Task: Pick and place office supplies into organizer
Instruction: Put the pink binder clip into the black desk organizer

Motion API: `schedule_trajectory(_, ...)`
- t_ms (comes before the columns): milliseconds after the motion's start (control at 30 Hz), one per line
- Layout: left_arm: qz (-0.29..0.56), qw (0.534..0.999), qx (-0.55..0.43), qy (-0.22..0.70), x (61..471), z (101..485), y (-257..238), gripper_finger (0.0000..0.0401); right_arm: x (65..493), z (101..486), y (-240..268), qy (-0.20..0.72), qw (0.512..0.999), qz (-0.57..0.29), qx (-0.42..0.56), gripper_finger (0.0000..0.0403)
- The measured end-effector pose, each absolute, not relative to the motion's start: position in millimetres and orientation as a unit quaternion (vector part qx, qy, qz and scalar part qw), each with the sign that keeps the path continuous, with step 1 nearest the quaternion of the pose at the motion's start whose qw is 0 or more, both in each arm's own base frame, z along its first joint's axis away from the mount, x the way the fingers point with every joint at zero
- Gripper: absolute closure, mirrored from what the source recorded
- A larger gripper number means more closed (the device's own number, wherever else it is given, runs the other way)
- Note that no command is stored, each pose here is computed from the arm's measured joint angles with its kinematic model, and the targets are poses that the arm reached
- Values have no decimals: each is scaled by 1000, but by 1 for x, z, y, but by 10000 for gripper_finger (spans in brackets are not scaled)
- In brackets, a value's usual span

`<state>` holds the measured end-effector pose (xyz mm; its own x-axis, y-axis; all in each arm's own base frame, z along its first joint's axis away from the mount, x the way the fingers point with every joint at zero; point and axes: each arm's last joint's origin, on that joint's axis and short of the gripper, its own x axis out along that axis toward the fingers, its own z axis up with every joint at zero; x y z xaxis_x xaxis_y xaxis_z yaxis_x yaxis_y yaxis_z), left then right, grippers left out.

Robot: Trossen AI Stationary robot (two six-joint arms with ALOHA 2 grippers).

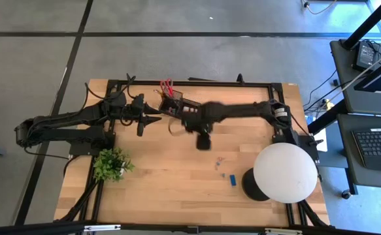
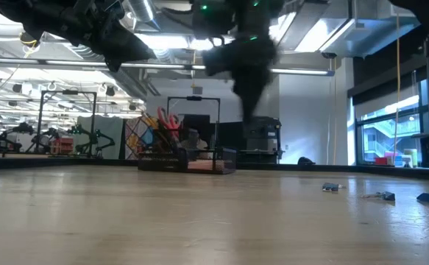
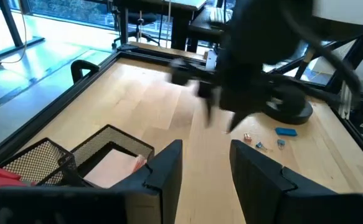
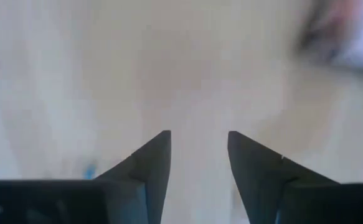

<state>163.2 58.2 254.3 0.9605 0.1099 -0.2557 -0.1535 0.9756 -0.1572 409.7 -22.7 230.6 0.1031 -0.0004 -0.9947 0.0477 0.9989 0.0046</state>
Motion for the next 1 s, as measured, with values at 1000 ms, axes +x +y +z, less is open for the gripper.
schedule_trajectory(1000,68,979,-101,164,161,246,57,274,350,152,70,752,654,62,-62,240)
